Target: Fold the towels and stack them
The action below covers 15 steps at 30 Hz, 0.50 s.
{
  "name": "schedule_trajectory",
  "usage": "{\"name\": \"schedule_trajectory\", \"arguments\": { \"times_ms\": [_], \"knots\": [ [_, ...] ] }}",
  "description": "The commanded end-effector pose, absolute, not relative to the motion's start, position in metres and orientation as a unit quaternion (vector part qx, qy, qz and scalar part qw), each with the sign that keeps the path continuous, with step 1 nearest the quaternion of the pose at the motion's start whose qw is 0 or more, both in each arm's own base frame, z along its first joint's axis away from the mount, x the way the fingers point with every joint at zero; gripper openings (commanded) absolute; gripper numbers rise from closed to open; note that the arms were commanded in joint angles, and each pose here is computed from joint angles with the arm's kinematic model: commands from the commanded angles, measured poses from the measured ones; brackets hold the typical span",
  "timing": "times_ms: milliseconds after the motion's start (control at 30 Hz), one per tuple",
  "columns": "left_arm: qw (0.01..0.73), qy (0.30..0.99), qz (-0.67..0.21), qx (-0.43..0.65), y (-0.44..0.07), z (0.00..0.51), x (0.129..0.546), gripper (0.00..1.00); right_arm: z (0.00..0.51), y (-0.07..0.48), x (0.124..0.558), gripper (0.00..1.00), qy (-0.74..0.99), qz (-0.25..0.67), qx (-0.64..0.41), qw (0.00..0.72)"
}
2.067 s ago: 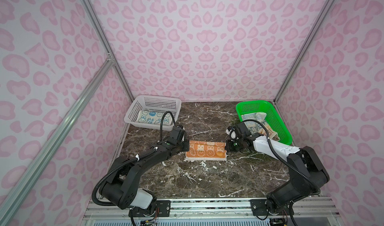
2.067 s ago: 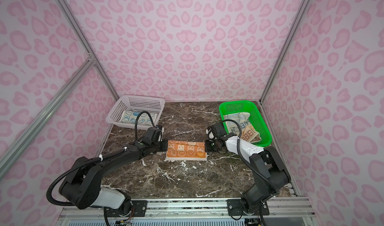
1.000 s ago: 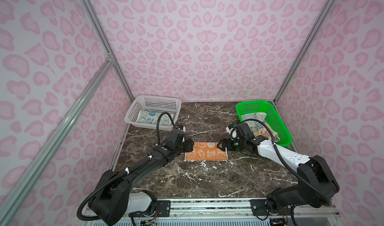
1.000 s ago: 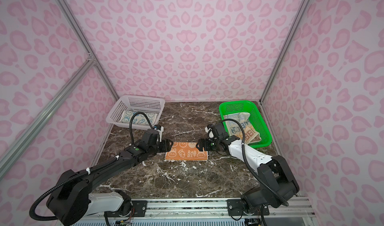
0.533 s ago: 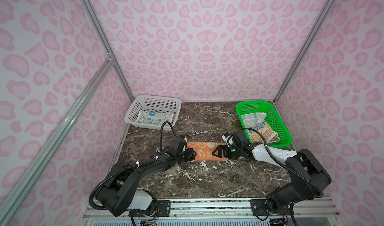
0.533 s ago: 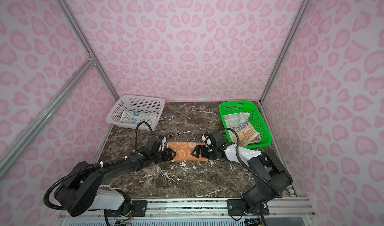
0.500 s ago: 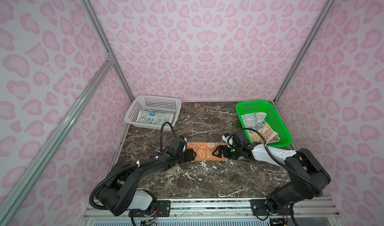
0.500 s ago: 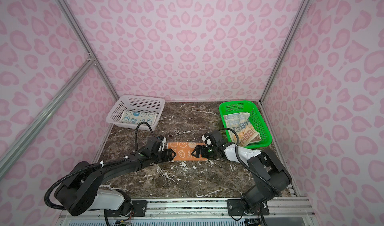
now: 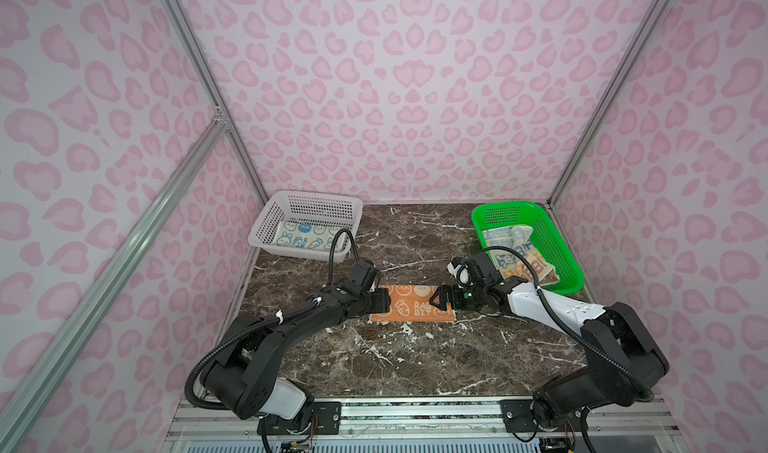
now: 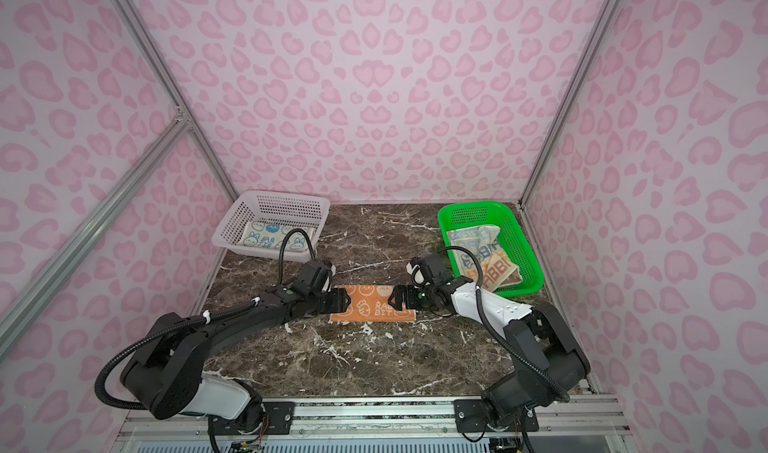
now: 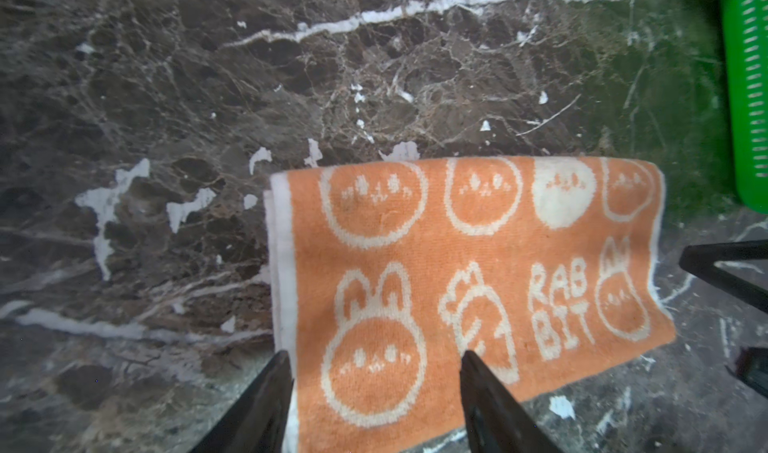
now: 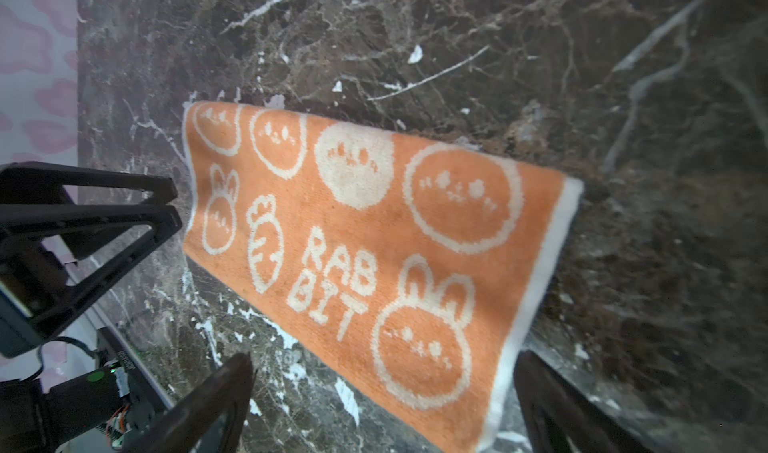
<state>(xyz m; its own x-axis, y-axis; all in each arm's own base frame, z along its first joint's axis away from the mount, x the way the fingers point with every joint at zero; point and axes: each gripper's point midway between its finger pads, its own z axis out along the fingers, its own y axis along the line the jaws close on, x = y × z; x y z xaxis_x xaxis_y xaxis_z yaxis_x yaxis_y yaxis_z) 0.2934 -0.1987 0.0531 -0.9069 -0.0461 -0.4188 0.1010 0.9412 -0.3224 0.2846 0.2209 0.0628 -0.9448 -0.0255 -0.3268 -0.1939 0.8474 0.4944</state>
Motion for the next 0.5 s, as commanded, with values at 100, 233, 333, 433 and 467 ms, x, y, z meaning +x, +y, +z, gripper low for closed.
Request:
{"name": "schedule_trajectory", "arguments": {
  "times_ms": [100, 233, 333, 433, 467],
  "knots": [
    [0.174, 0.980, -0.101, 0.005, -0.181, 0.030, 0.293, 0.66, 0.037, 0.201, 0.282, 0.99, 0.967, 0.205, -0.062, 0.139],
    [0.152, 0.985, -0.079, 0.006, -0.180, 0.019, 0.297, 0.66, 0.026, 0.201, 0.278, 0.99, 0.968, 0.206, -0.059, 0.131],
    [0.140, 0.987, -0.082, 0.011, -0.185, 0.014, 0.298, 0.64, 0.019, 0.207, 0.274, 0.99, 0.968, 0.209, -0.064, 0.124],
    [0.128, 0.988, -0.087, 0.015, -0.190, 0.010, 0.297, 0.63, 0.013, 0.216, 0.270, 0.99, 0.968, 0.209, -0.071, 0.117],
    [0.124, 0.988, -0.087, 0.016, -0.191, 0.008, 0.297, 0.63, 0.012, 0.218, 0.270, 0.99, 0.968, 0.209, -0.073, 0.117]
  ]
}}
